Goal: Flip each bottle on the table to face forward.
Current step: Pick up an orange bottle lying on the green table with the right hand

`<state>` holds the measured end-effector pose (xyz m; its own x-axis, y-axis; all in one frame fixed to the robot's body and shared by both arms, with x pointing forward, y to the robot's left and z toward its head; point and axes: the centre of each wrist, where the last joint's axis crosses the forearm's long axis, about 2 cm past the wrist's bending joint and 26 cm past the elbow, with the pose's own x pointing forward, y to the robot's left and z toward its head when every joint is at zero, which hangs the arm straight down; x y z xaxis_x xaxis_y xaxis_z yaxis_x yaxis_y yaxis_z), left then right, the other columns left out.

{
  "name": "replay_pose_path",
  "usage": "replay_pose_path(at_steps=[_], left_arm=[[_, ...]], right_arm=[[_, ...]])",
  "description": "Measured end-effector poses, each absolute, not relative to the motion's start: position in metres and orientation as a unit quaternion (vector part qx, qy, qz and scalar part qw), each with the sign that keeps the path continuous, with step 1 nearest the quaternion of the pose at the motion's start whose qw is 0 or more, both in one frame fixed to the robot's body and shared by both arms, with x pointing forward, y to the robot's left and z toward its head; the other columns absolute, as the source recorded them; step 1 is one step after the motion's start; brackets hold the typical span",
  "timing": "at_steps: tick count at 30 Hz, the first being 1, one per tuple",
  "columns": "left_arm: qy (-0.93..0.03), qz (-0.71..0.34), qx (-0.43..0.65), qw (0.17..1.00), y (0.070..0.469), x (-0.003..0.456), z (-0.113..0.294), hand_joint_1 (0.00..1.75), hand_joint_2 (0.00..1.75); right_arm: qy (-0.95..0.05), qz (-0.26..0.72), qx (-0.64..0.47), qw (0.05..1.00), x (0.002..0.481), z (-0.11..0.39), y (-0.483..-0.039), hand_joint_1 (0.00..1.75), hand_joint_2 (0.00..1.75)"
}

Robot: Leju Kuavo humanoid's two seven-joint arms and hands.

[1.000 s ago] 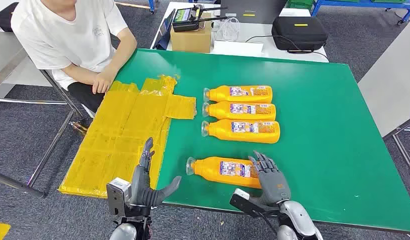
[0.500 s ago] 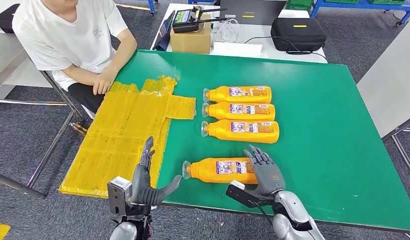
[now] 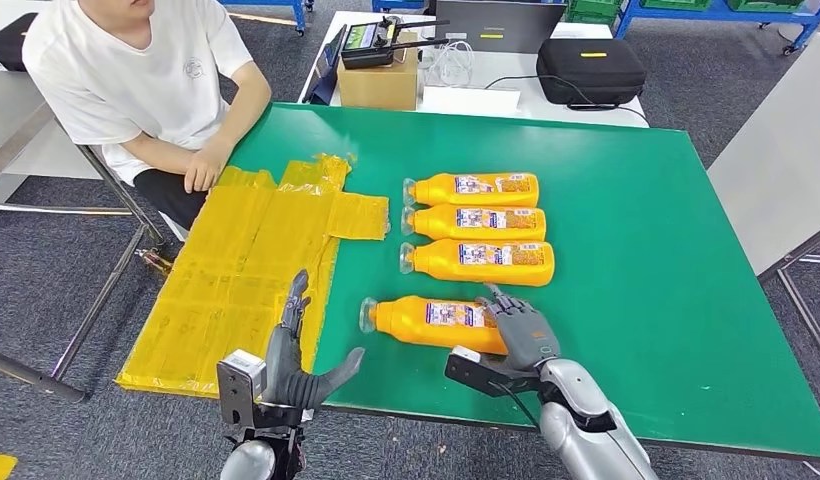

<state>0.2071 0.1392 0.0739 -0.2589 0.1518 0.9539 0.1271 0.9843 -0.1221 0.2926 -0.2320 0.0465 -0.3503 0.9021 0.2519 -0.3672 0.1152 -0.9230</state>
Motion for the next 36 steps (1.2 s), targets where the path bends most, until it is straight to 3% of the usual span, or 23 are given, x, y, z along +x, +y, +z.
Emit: replay_pose_path(at_steps=[20, 33, 36], left_arm=[[-0.8, 0.001, -0.07, 0.596, 0.143, 0.212, 0.072, 0.0, 1.75], [-0.789, 0.042, -0.073, 0.609, 0.145, 0.208, 0.07, 0.0, 1.75], [-0.786, 0.052, -0.074, 0.611, 0.144, 0.208, 0.071, 0.0, 1.75]], right_arm=[[-0.524, 0.642, -0.198, 0.523, 0.318, 0.041, -0.246, 1.75, 1.75], [-0.71, 0.433, -0.07, 0.552, 0.257, 0.044, -0.204, 1.74, 1.75], [-0.732, 0.401, -0.069, 0.547, 0.253, 0.052, -0.199, 1.63, 1.75]])
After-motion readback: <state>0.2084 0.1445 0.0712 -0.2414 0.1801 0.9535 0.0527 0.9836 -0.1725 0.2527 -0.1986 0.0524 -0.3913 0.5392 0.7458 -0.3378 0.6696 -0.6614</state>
